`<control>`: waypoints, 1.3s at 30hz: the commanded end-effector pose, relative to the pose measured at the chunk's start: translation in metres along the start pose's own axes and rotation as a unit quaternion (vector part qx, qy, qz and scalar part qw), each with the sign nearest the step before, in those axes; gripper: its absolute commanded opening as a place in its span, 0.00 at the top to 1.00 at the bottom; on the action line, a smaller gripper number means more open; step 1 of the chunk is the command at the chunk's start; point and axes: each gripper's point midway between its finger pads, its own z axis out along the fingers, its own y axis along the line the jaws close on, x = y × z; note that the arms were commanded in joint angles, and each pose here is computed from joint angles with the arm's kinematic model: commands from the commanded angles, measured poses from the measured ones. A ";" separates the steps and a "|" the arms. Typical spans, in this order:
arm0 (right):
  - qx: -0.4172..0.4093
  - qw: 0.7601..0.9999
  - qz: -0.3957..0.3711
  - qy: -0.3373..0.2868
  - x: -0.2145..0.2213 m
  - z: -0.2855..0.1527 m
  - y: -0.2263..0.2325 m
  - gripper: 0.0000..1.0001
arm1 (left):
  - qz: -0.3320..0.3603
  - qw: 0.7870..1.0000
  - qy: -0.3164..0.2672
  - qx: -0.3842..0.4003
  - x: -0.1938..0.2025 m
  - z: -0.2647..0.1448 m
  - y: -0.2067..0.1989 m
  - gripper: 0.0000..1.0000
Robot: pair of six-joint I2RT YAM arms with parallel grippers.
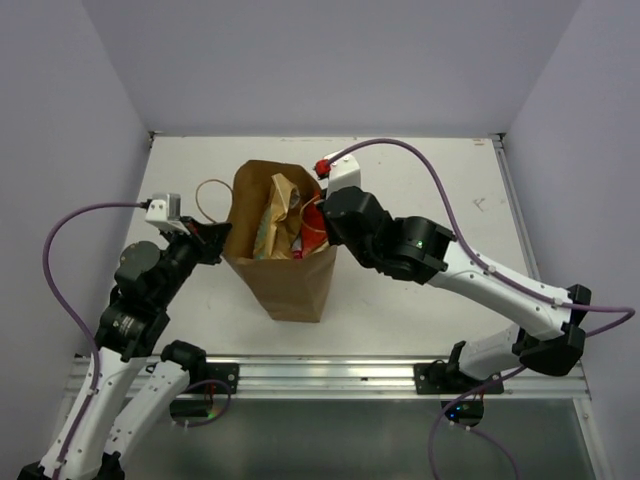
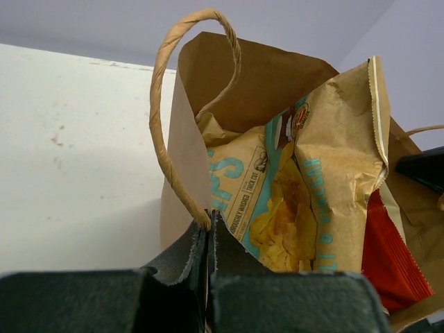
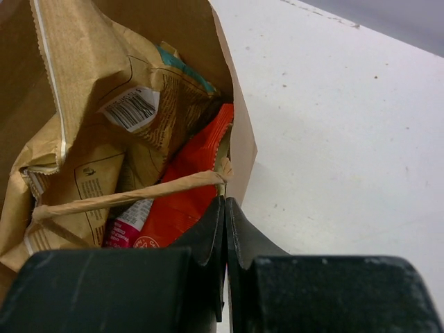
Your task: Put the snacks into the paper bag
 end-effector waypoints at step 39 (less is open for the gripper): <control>0.059 0.983 0.096 -0.144 -0.081 -0.092 -0.129 0.01 | 0.008 0.980 -0.193 0.056 -0.135 0.000 -0.122 0.20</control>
